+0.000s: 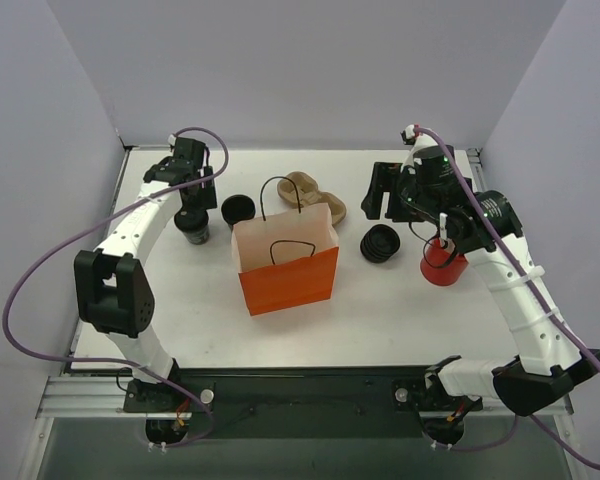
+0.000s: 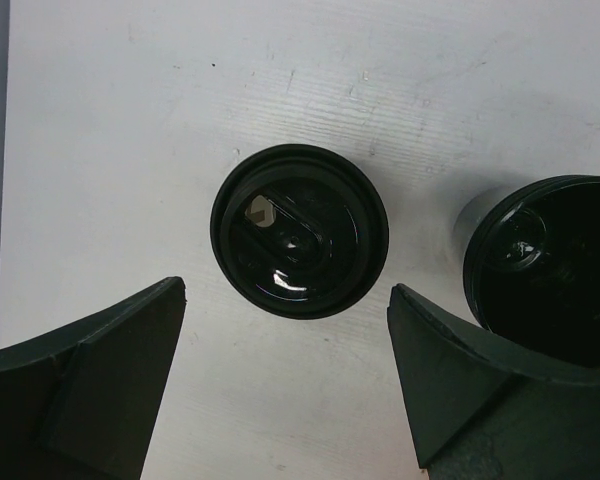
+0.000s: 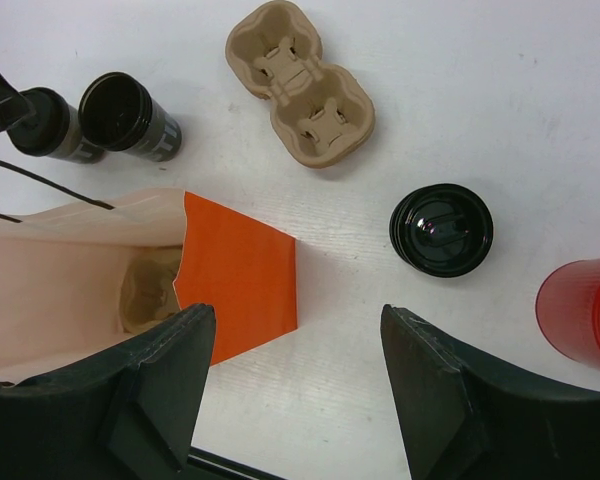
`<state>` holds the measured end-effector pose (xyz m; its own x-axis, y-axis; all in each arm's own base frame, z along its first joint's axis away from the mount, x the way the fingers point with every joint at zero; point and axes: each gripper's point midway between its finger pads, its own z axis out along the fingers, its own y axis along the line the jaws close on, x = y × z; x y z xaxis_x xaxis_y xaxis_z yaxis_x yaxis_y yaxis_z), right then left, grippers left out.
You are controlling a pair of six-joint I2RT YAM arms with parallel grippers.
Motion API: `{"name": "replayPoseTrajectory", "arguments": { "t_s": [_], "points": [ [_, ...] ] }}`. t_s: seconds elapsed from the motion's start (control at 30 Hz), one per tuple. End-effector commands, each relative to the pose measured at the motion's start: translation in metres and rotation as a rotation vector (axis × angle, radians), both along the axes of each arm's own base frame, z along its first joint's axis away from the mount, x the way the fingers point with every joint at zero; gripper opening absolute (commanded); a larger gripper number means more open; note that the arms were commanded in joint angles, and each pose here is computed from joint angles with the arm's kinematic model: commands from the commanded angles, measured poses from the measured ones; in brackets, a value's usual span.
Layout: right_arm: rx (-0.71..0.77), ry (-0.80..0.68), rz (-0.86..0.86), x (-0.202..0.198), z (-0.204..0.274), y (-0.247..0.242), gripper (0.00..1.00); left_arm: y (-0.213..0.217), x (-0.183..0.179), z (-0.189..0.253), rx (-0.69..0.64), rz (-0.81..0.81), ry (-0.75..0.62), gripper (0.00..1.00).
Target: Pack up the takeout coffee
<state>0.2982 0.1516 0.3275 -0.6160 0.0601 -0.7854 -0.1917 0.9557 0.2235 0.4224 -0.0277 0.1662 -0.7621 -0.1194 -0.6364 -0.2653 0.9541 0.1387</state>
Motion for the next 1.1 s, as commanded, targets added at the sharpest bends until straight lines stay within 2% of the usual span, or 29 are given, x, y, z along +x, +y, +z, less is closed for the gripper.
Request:
{"name": "replayPoseTrajectory", "arguments": {
  "t_s": [0.0, 0.33, 0.83, 1.07],
  "points": [
    [-0.033, 0.001, -0.01, 0.005, -0.003, -0.005, 0.68, 0.003, 0.02, 0.008, 0.025, -0.04, -0.041, 0.92],
    [-0.036, 0.007, -0.012, 0.006, -0.005, -0.004, 0.68, 0.009, 0.035, -0.003, 0.015, -0.06, -0.033, 0.88],
    [-0.037, 0.009, -0.013, 0.008, -0.005, -0.004, 0.68, 0.002, 0.029, -0.028, -0.006, -0.12, -0.001, 0.84],
    [-0.034, 0.013, -0.024, 0.007, -0.007, -0.007, 0.68, 0.002, 0.022, -0.031, -0.002, -0.133, 0.02, 0.7]
  ]
}}
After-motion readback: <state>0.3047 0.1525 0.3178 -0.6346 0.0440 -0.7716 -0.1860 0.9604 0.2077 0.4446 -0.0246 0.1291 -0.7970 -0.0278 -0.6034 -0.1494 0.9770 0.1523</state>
